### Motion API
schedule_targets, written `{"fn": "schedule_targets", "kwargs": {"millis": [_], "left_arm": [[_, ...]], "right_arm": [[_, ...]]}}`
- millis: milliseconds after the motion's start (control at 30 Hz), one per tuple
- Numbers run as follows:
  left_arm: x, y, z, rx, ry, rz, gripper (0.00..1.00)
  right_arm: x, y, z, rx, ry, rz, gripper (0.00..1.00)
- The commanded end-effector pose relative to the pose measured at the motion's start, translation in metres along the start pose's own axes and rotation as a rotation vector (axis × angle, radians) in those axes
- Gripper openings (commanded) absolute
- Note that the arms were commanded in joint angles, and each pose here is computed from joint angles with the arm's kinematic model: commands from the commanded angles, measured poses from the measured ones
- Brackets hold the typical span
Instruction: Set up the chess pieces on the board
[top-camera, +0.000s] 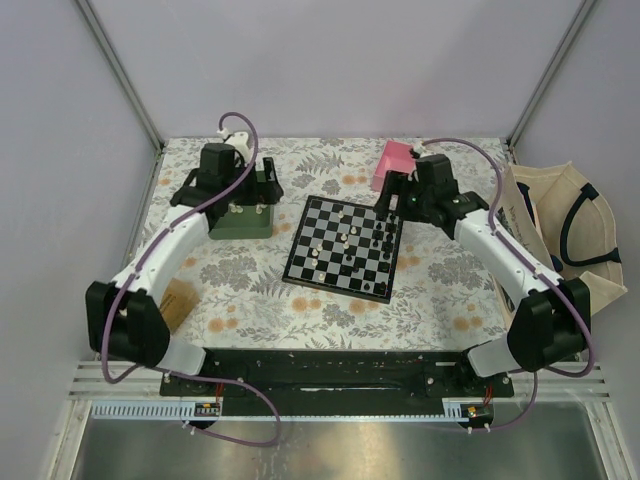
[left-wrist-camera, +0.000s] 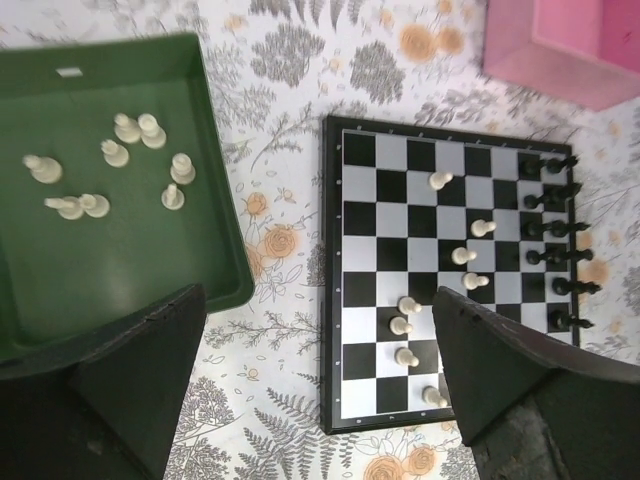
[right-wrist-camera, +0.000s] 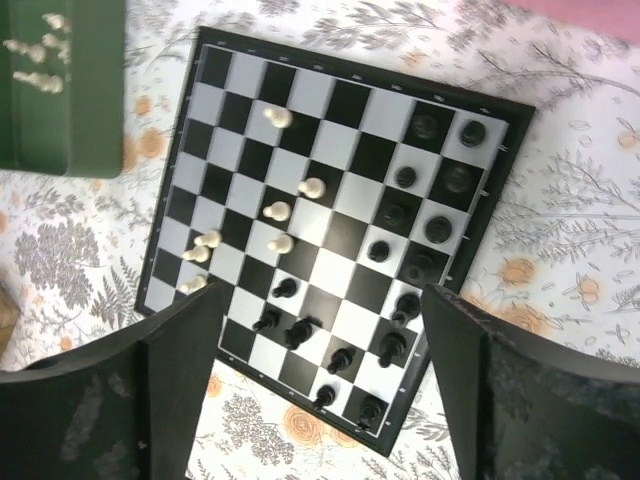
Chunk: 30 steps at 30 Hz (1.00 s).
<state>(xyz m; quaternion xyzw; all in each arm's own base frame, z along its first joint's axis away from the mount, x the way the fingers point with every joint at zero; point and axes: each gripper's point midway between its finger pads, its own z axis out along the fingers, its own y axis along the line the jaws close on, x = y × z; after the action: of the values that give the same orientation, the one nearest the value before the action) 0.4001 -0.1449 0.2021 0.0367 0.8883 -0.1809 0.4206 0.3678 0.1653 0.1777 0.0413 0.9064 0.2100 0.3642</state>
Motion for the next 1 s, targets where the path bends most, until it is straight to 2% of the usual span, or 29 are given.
{"fn": "schedule_targets", "kwargs": {"millis": [0, 33, 100, 167, 267, 333, 433, 533, 667, 967], "left_arm": [[-0.029, -0.002, -0.042, -0.04, -0.139, 0.001, 0.99], [-0.032, -0.001, -0.052, -0.053, -0.152, 0.005, 0.99], [-0.036, -0.004, -0.071, -0.056, -0.174, 0.02, 0.99], [-0.036, -0.003, -0.084, -0.068, -0.179, 0.025, 0.99], [-0.03, -0.001, -0.101, -0.083, -0.173, 0.036, 0.99], [-0.022, 0.004, -0.109, -0.107, -0.171, 0.033, 0.99], [-0.011, 0.016, -0.117, -0.161, -0.186, 0.036, 0.99], [-0.008, 0.023, -0.124, -0.199, -0.192, 0.039, 0.99], [-0.005, 0.023, -0.128, -0.199, -0.175, 0.082, 0.99], [0.003, 0.032, -0.129, -0.24, -0.154, 0.093, 0.99]], "right_arm": [[-0.021, 0.023, -0.016, 0.052, -0.08, -0.139, 0.93], [-0.02, 0.031, -0.017, 0.009, -0.083, -0.127, 0.99], [-0.023, 0.053, -0.019, -0.119, -0.124, -0.09, 1.0], [-0.021, 0.064, -0.02, -0.188, -0.154, 0.043, 0.99], [-0.006, 0.084, -0.019, -0.362, -0.106, 0.077, 0.99], [0.005, 0.086, -0.012, -0.371, -0.033, 0.073, 0.99], [0.021, 0.076, -0.004, -0.282, 0.038, -0.001, 1.0], [0.033, 0.065, -0.001, -0.179, 0.055, -0.096, 0.89], [0.055, 0.065, 0.005, -0.155, 0.145, -0.142, 0.65], [0.096, 0.056, 0.029, -0.01, 0.311, -0.283, 0.52]]}}
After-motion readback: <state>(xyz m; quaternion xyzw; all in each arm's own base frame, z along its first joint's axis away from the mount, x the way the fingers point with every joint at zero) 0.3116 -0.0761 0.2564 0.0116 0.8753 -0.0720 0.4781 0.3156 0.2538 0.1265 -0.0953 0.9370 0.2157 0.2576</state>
